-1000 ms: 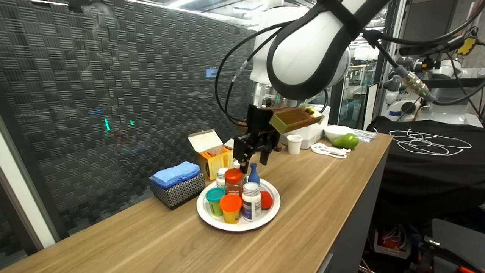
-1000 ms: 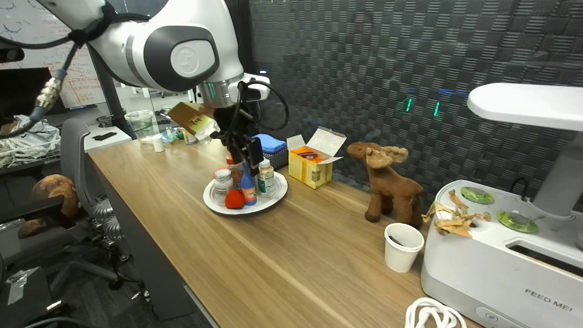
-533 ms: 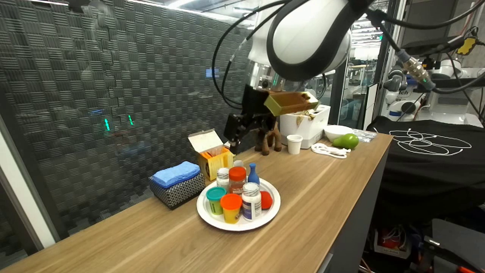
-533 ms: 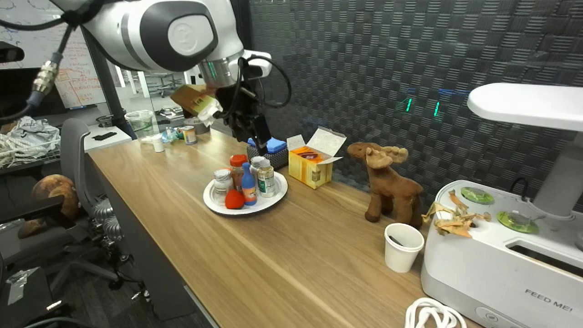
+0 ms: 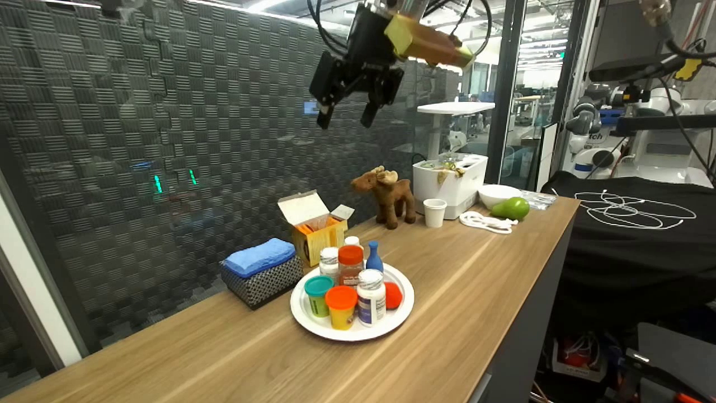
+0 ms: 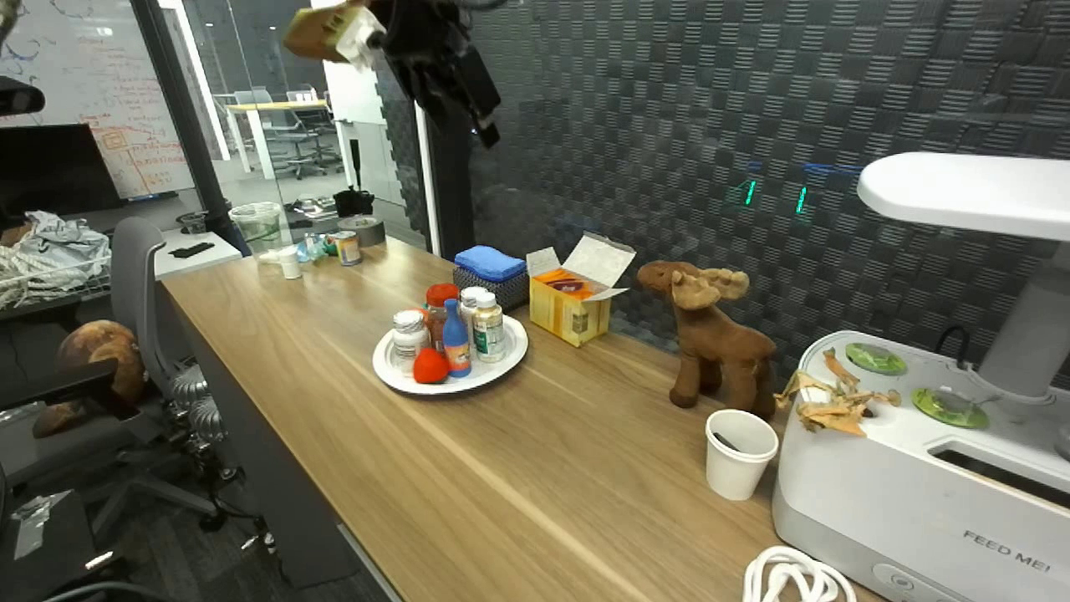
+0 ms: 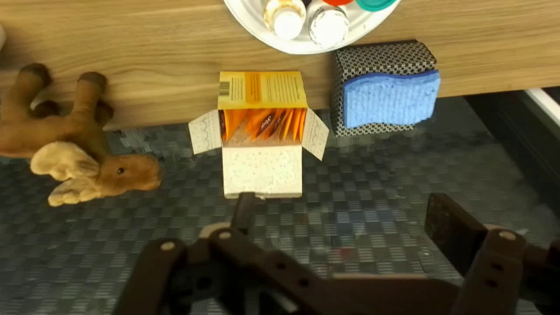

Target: Put all the containers and the orange plushie that are around the white plate on the white plate

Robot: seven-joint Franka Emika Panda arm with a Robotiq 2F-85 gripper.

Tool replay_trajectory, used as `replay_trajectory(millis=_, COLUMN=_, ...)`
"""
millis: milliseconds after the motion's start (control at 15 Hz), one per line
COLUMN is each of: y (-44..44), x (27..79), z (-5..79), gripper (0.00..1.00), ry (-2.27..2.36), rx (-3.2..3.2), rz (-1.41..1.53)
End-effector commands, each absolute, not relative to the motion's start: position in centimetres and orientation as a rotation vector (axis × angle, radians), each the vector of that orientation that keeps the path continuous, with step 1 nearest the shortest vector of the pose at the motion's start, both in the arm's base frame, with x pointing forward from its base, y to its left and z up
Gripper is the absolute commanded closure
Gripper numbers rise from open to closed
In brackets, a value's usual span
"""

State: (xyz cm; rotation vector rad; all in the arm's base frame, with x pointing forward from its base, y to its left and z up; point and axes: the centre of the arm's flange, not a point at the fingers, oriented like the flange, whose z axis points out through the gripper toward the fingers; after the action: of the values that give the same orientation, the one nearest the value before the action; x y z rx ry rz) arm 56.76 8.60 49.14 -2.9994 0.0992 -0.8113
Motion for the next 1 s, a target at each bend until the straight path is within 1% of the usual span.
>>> replay_trajectory(millis=0, y=10.0, x=53.0, z=55.3, gripper=0.0, ry=0.077, rx=-3.011, rz=-0.829)
replay_trajectory(millis=200, y=10.3, x=49.4, z=57.7, gripper=0.0, ry=0.098, rx=-3.089, rz=-0.732)
replay_trajectory(millis=400, y=10.2, x=45.7, z=59.8, gripper=0.0, ry=0.15, rx=-3.158, rz=-0.519)
replay_trajectory(millis=533, y=10.2, x=43.2, z=61.2, gripper=0.0, ry=0.137, rx=-3.131, rz=-0.378)
replay_trajectory(millis=667, y=10.5, x=40.7, z=62.1, gripper=0.0, ry=0.022, rx=-3.02, rz=-0.297)
replay_trajectory(millis=733, y=10.7, x=43.2, z=60.4, gripper=0.0, ry=0.097, rx=-3.093, rz=-0.338)
replay_trajectory(millis=933, y=11.0, x=41.4, z=61.8, gripper=0.0, ry=0.036, rx=-3.04, rz=-0.319)
